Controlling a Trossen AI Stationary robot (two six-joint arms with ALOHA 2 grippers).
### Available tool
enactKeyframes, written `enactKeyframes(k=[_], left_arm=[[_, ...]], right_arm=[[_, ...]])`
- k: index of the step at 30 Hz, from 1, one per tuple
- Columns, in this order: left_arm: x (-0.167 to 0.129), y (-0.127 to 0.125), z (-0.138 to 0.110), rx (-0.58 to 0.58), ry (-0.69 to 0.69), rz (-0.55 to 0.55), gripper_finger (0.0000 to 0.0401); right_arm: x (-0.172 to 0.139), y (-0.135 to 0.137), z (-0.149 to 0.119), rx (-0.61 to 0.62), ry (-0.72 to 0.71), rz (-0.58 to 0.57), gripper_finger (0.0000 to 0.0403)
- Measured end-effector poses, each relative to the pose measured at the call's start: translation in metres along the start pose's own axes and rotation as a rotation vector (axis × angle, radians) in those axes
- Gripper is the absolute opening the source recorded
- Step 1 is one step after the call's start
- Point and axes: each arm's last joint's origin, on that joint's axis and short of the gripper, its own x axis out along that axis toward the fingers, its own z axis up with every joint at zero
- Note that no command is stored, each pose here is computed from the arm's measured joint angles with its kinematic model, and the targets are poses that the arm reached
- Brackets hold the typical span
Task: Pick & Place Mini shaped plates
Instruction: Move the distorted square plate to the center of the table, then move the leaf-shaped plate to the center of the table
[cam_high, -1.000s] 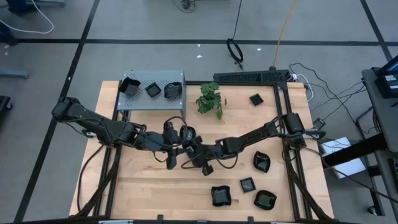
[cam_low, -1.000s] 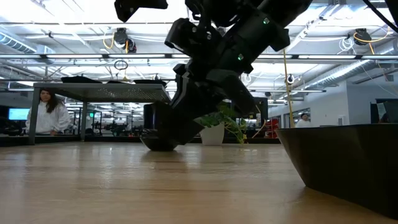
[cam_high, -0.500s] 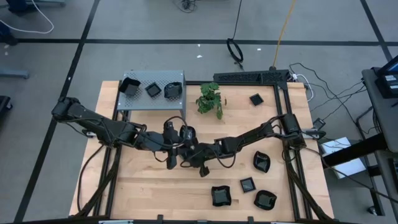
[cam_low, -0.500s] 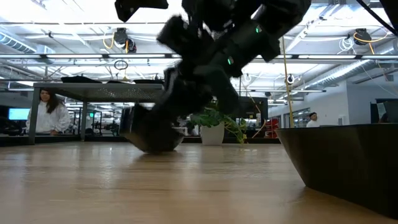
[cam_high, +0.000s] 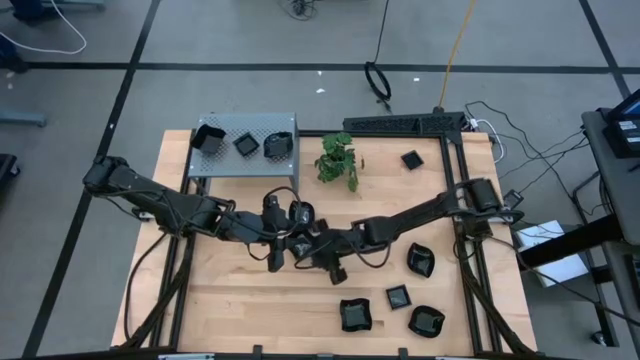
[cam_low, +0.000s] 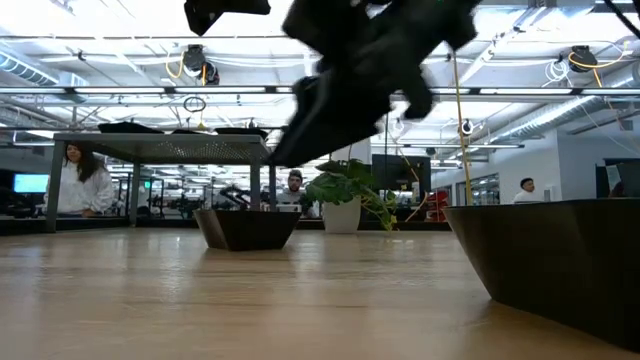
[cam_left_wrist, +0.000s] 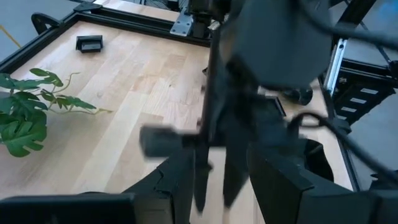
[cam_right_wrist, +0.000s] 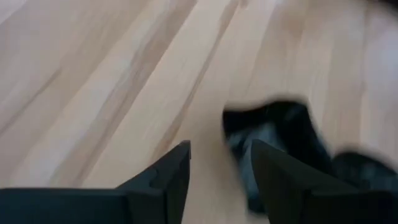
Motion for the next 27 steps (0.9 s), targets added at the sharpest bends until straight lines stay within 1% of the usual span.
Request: enactKeyframes(k=[4,7,9,11,14,19,22,25,27], left_arm=[[0.0,0.0,0.0,-0.001,0.001,-0.001,0.015],[0.0,0.0,-0.001,0.002,0.004,-0.001,0.015],[0.0,0.0,-0.001,0.003,0.004,-0.002,0.015],[0.0,0.0,-0.001,0.004,0.005,-0.002,0.015],[0.0,0.0,-0.001,0.006,0.01,0.0,0.015],[0.0,0.0,-0.001,0.013,0.01,-0.001,0.015],[0.0,0.0,-0.002,0.016,0.015,0.001,0.015],[0.0,0.0,-0.003,0.02,0.025,0.005,0.015],[0.0,0.0,-0.003,0.021,0.028,0.006,0.015]], right_arm=[[-0.035,0.003,-0.004,0.09,0.156,0.027,0.0156],[-0.063,0.008,-0.008,0.15,0.275,-0.016,0.0149],[-0.08,0.015,-0.017,0.176,0.364,-0.064,0.0147],[-0.095,0.021,-0.027,0.22,0.413,-0.105,0.0147],[-0.114,0.03,-0.045,0.366,0.448,-0.131,0.0153],[-0.133,0.044,-0.081,0.623,0.462,-0.183,0.0165],[-0.139,0.054,-0.105,0.778,0.502,-0.195,0.0171],[-0.141,0.062,-0.127,0.967,0.568,-0.193,0.0175],[-0.14,0.068,-0.139,1.063,0.623,-0.192,0.0176]])
